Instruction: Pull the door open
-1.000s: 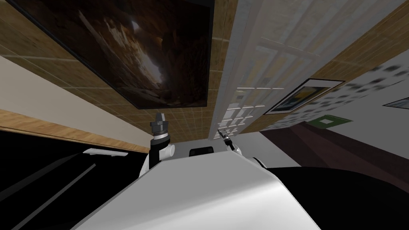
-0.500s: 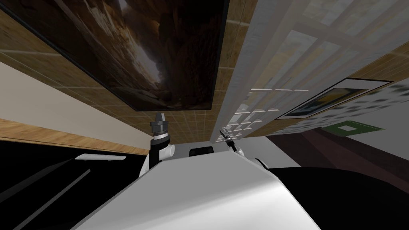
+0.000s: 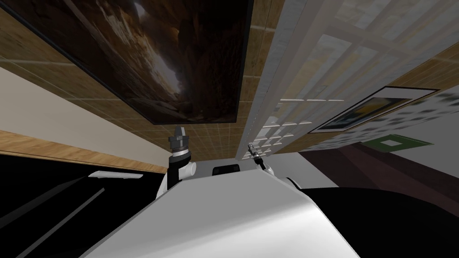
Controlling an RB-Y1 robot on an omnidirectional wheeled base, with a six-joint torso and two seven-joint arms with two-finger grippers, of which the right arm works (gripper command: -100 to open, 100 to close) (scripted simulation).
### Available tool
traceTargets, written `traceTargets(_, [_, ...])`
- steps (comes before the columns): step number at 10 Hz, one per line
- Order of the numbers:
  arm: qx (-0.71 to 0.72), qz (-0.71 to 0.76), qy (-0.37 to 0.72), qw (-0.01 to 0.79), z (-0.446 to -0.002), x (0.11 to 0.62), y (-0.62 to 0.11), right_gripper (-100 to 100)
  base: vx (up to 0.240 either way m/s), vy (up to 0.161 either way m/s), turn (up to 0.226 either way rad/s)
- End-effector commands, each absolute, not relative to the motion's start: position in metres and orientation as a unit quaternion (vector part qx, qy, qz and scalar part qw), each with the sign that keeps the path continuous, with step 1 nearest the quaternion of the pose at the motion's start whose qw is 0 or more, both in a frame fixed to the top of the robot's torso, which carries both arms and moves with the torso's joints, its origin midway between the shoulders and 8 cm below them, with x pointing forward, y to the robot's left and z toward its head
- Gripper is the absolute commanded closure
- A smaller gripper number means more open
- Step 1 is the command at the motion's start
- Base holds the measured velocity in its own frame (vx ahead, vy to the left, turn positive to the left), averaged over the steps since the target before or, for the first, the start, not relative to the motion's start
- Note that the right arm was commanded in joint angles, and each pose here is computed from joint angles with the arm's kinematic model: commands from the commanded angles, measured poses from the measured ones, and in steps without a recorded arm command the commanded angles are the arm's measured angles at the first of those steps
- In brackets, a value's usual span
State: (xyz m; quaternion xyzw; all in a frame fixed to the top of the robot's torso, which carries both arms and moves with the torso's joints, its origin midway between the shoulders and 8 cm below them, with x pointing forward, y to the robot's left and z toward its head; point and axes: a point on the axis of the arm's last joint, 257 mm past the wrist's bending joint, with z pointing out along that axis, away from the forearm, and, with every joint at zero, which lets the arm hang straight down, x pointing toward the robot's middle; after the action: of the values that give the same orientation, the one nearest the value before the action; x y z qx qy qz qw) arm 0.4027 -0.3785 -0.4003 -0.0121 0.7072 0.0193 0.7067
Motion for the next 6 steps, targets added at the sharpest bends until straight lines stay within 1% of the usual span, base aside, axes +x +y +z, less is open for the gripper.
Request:
traceTargets(1, [-0.012,0.02,0.707,0.707,-0.4001,0.4026,-0.3778,100,0.0,0.0,0.0])
traceTargets(6, [0.038,0.058,0.704,0.707,-0.3989,0.4045,-0.3807,100,-0.037,-0.018,0.05])
